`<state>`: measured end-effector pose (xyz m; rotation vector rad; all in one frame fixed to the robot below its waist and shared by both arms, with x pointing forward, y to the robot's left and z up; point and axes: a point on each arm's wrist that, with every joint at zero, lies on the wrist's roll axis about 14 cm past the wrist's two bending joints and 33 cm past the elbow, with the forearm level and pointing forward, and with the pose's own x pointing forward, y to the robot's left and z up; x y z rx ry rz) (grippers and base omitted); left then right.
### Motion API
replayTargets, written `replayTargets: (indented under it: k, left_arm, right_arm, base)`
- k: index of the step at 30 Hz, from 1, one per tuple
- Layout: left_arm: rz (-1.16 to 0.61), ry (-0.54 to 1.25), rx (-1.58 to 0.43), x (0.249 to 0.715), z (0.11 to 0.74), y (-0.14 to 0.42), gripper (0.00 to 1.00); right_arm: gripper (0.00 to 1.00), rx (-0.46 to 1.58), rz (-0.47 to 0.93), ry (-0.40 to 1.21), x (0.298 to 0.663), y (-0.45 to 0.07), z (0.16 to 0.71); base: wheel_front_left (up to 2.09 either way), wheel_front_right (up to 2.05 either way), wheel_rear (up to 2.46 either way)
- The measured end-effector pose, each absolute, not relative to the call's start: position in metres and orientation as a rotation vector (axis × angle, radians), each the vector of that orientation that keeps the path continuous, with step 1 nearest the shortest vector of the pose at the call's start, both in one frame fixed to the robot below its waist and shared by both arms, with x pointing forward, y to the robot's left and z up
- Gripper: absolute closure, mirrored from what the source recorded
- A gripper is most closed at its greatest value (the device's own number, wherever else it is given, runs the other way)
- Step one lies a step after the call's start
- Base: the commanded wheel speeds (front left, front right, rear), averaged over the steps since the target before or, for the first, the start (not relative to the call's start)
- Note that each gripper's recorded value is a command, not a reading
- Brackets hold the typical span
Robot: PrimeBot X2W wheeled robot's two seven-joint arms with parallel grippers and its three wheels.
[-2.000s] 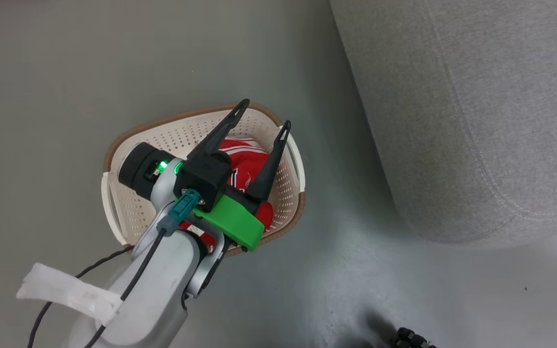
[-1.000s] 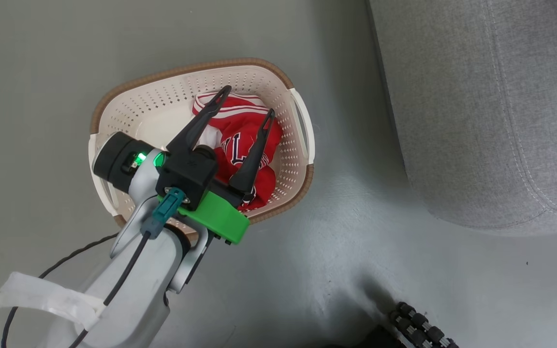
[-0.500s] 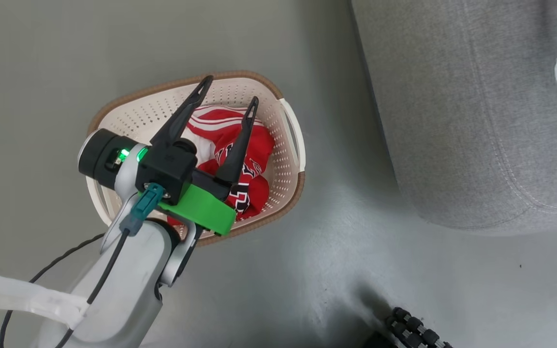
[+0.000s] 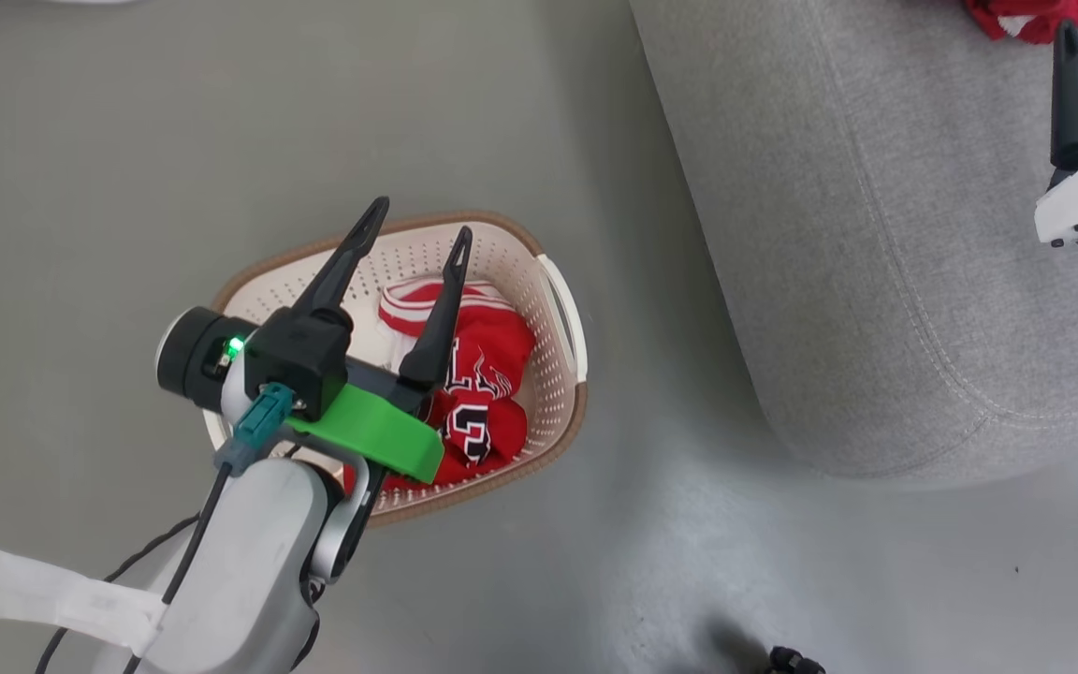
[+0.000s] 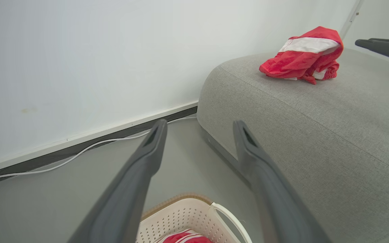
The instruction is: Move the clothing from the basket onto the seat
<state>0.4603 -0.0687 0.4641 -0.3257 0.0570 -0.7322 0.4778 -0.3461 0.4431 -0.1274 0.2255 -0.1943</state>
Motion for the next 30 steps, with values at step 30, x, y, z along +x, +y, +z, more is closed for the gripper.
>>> replayTargets:
  k: [30]
  left_arm:
    - [-0.269, 0.076, -0.257, 0.397, 0.483, 0.082, 0.00]
  right_arm:
    - [0.00, 0.040, 0.129, -0.031, 0.421, -0.184, 0.516]
  base:
    - [0.00, 0.00, 0.00]
